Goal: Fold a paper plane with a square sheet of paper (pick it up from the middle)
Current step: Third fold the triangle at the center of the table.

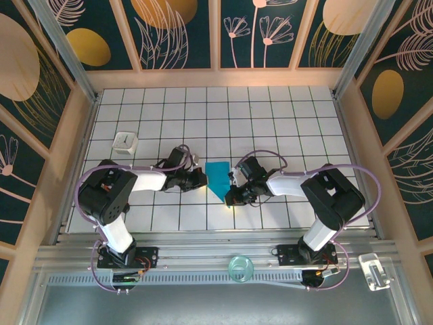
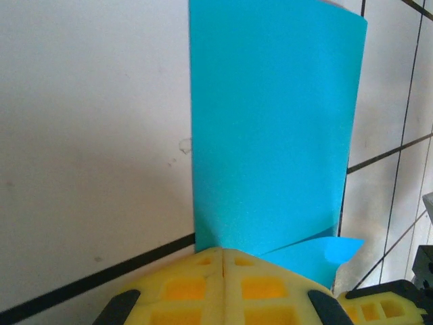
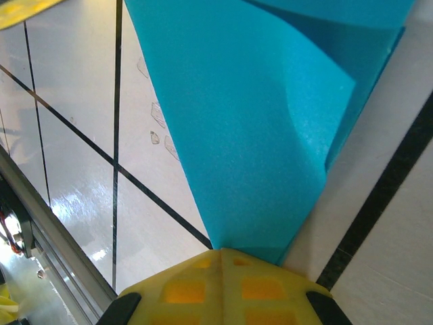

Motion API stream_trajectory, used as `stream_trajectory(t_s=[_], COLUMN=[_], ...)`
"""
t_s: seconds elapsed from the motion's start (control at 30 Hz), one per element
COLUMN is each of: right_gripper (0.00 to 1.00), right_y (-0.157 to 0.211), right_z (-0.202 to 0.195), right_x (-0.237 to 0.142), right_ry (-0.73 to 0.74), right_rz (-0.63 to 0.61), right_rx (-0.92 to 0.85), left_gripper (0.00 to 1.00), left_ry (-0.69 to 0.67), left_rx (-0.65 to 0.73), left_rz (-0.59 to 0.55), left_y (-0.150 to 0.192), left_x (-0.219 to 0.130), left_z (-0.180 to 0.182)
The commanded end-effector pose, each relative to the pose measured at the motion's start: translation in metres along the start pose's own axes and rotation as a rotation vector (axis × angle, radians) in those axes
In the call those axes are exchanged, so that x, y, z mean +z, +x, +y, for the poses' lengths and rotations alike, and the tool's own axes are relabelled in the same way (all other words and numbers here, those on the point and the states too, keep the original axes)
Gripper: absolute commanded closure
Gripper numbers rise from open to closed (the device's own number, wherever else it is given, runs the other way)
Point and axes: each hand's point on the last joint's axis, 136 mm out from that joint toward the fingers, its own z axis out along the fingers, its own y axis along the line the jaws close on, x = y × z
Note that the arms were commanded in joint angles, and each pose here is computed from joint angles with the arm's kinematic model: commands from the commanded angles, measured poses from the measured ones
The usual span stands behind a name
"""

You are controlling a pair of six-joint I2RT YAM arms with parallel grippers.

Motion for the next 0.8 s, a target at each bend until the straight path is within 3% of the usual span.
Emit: stream_trajectory(t_s=[0.0, 0.1, 0.2, 0.37, 0.47, 0.63, 0.77], right_gripper=[1.0, 1.0, 1.0, 1.0, 0.94, 0.9, 0.92], right_y=[0.062, 0.057, 0.041, 0.013, -0.004, -0.048, -0.064], right_z=[-0.071, -0.067, -0.047, 0.018, 0.045, 0.032, 0.011], right_x=[0.004, 0.003, -0.002, -0.027, -0.043, -0.053, -0.046], right_ry=[0.281, 0.267, 0.207, -0.025, -0.144, -0.083, 0.027], right_rz=[0.161, 0.152, 0.102, -0.021, -0.116, -0.255, -0.256], right_rx=[0.122, 0.107, 0.045, -0.103, -0.14, -0.058, -0.009], left_gripper=[1.0, 0.99, 0.88, 0.71, 0.66, 0.62, 0.59], left_ry=[-0.184, -0.114, -0.005, 0.105, 0.154, 0.22, 0.224], left_rx=[-0.022, -0.004, 0.006, -0.021, -0.034, -0.052, -0.035], left_rz=[-0.077, -0.086, -0.112, -0.128, -0.136, -0.117, -0.07], left_y=[-0.019, -0.024, -0.026, -0.014, -0.008, -0.001, 0.01], left_x=[-0.011, -0.016, -0.031, -0.05, -0.056, -0.055, -0.048], left_z=[0.045, 0.026, -0.003, -0.022, -0.028, -0.034, -0.035])
